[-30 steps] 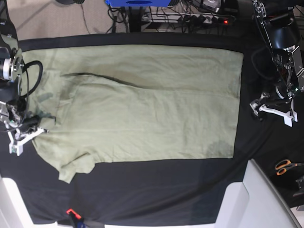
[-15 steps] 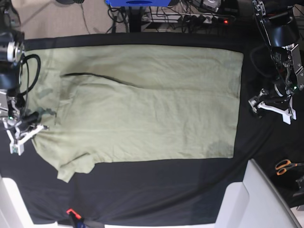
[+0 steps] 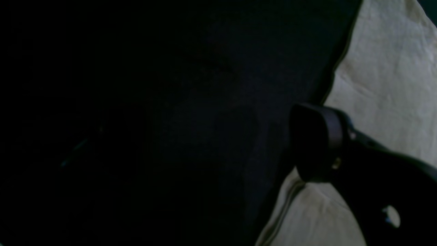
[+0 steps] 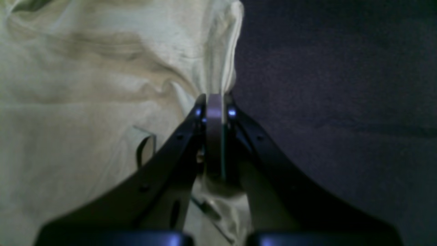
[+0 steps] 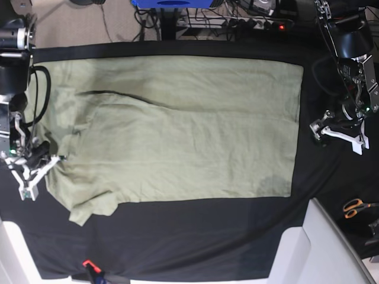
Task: Fold the T-shirt properly
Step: 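Grasp the sleeve with the right gripper and fold it inward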
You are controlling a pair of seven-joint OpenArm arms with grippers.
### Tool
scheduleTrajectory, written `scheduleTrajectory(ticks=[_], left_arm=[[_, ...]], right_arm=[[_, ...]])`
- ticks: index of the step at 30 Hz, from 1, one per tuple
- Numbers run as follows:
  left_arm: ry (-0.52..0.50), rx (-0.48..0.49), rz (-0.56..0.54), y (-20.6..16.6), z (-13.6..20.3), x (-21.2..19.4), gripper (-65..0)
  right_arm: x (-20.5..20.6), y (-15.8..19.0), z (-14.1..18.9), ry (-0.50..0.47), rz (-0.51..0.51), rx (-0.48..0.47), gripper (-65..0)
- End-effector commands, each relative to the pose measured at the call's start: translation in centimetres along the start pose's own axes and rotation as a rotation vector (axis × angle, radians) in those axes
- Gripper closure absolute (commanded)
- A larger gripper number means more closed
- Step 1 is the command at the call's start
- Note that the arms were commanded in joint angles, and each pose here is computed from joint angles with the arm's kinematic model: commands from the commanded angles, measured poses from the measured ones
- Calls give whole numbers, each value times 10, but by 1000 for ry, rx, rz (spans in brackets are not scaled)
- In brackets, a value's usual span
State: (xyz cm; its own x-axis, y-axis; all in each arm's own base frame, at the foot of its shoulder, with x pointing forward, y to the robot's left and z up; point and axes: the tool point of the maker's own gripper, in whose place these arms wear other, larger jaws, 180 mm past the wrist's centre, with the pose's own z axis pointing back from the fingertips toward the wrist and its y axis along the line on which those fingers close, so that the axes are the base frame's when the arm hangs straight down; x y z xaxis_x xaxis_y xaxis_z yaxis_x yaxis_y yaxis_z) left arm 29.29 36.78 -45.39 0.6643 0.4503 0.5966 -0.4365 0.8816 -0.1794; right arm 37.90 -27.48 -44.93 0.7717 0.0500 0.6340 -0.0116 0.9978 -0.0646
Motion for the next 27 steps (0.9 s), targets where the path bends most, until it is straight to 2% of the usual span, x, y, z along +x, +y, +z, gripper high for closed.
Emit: scheduleTrajectory(ticks=[1,4,9,12,15,20,22,24,27], left_arm=[[-55,-1,-9,2,5,23,-650],[-55,-1,-9,2,5,23,-650],[-55,-1,-9,2,5,23,-650],[-55,-1,-9,2,5,23,-650],[-53,-2,-7,2,5,22,-650],[-53,-2,-7,2,5,22,-650],[-53,-2,-7,2,5,22,-650],[-53,-2,-7,2,5,22,-650],[-53,-2,-7,2,5,22,-650]], right_arm=[[20,-9,7,-50,4,-17,0],[14,-21,19,-41,-27,-41,0],[2,-16,32,-2,-45,-16,0],[-13,-7,34,54,-52,19,0],[-26,-9,40,87,-81,12,0],[-32,4,50,96,-74,17,-3],[-33,4,56,126,-63,13,-54],[-26,4,62,126,-49,6,-168],[-3,8,72,55,-32,0,-350]])
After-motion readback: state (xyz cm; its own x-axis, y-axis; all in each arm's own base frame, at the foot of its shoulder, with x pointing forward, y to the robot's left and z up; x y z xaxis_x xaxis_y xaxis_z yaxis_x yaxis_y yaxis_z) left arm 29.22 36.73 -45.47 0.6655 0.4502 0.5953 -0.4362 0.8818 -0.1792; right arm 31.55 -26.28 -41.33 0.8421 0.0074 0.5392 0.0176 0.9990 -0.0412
